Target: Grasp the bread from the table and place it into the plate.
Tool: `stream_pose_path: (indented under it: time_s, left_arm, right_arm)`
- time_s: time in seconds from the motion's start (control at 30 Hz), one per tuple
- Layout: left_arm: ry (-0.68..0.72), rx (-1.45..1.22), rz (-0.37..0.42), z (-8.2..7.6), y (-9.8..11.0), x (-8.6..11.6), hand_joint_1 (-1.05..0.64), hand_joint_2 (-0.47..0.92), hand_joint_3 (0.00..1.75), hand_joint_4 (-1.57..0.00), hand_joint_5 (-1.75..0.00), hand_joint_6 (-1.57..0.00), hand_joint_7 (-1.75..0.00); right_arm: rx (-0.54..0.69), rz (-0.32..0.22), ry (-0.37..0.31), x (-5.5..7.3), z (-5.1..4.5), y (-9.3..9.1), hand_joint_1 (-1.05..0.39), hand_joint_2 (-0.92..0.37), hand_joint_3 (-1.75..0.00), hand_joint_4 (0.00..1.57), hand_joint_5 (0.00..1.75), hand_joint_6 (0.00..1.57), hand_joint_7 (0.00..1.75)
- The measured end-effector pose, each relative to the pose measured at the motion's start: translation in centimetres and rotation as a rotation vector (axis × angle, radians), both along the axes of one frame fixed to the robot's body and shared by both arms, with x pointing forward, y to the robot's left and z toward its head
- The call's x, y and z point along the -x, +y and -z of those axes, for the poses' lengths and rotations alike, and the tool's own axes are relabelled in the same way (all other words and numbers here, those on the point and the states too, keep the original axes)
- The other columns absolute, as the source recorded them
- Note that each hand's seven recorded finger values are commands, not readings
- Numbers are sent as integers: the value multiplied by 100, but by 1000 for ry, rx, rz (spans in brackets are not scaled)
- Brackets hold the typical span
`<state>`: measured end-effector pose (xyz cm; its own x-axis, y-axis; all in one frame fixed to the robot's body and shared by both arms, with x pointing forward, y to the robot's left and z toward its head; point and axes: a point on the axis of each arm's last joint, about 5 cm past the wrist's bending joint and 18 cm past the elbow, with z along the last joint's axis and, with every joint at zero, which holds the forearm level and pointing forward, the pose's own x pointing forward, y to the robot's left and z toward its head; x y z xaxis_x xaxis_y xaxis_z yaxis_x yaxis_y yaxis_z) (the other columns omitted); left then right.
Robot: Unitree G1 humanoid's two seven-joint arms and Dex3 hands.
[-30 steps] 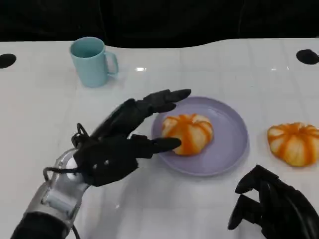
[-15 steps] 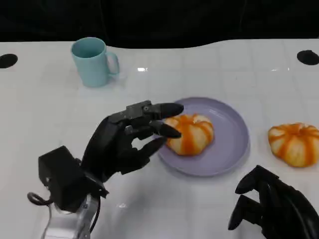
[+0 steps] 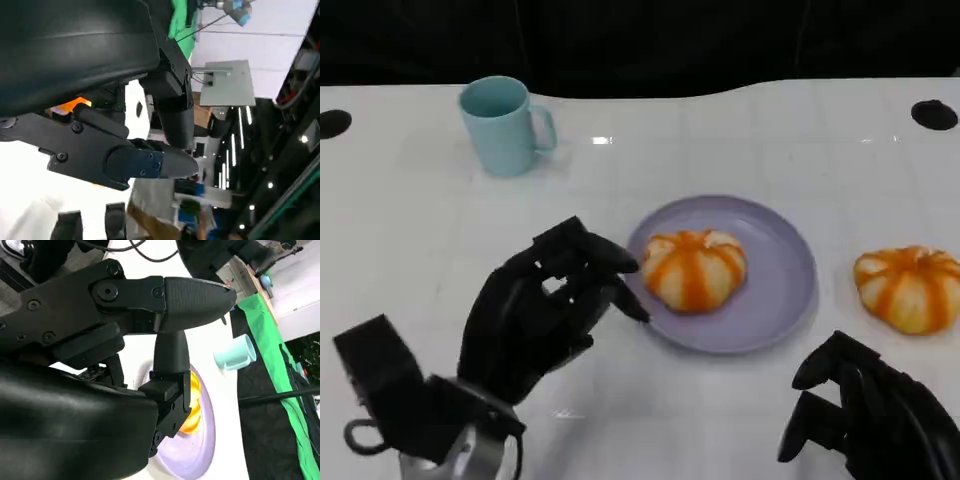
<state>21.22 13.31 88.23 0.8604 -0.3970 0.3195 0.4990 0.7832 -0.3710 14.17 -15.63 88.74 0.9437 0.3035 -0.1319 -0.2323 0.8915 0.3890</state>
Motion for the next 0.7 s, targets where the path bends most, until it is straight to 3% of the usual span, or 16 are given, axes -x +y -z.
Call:
stream_pose_path:
  time_s: [0.23, 0.7]
  left_arm:
    - [37, 21, -20, 23, 64, 102, -61, 92, 34, -74, -175, -57, -165]
    - [156, 77, -40, 164, 130, 302, -58, 92, 33, -75, -175, -55, -167]
  right_arm:
    - [0, 0, -1, 0, -3, 0, -53, -92, -50, 61, 175, 41, 170]
    - [5, -1, -7, -2, -6, -13, -51, -92, -52, 63, 175, 42, 172]
